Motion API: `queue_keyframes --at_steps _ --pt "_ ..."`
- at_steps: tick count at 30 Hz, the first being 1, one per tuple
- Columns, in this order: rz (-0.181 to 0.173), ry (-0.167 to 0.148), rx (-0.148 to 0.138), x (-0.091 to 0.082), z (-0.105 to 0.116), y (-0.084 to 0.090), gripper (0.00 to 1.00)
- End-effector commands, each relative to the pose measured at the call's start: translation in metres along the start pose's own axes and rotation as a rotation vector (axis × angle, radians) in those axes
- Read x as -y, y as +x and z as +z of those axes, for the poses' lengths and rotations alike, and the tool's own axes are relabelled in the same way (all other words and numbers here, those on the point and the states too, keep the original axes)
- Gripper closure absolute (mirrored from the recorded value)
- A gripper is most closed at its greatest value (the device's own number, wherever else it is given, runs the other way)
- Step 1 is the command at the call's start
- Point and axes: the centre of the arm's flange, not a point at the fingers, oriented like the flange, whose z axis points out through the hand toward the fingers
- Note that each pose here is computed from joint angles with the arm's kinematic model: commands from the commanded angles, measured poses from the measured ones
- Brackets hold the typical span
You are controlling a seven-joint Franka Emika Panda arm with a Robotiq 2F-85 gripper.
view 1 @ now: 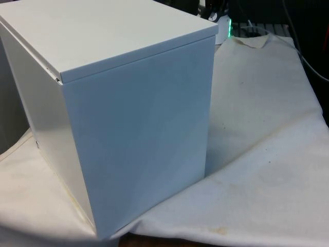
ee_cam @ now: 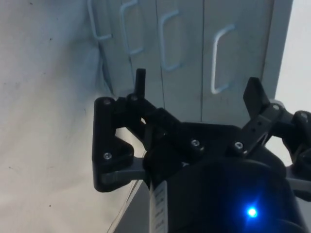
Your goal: Open the drawer, then close it.
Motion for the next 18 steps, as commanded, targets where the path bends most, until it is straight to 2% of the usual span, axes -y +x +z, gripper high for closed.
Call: queue_keyframes --at_steps 1,5,6,7,10,11,12,14,15,16,18 --pt "-0.01 0.013 0.017 0.002 0.002 0.0 0.0" --pt "-0.027 0.008 0.052 -0.001 0.005 0.004 0.0" --pt "-0.019 -0.004 0.037 -0.002 0.004 0.004 0.0" --pt "-0.031 0.008 0.061 -0.001 0.006 0.004 0.0" --pt "-0.038 0.005 0.083 -0.001 0.007 0.005 0.0" --pt "-0.039 0.003 0.099 -0.001 0.008 0.005 0.0" --pt "-0.039 0.003 0.099 -0.001 0.008 0.005 0.0" --pt "-0.038 -0.002 0.119 -0.001 0.01 0.006 0.0" --pt "-0.038 -0.011 0.107 -0.002 0.008 0.006 0.0" --pt "-0.037 -0.004 0.126 -0.001 0.011 0.005 0.0" --pt "-0.036 -0.008 0.136 0.0 0.012 0.006 0.0"
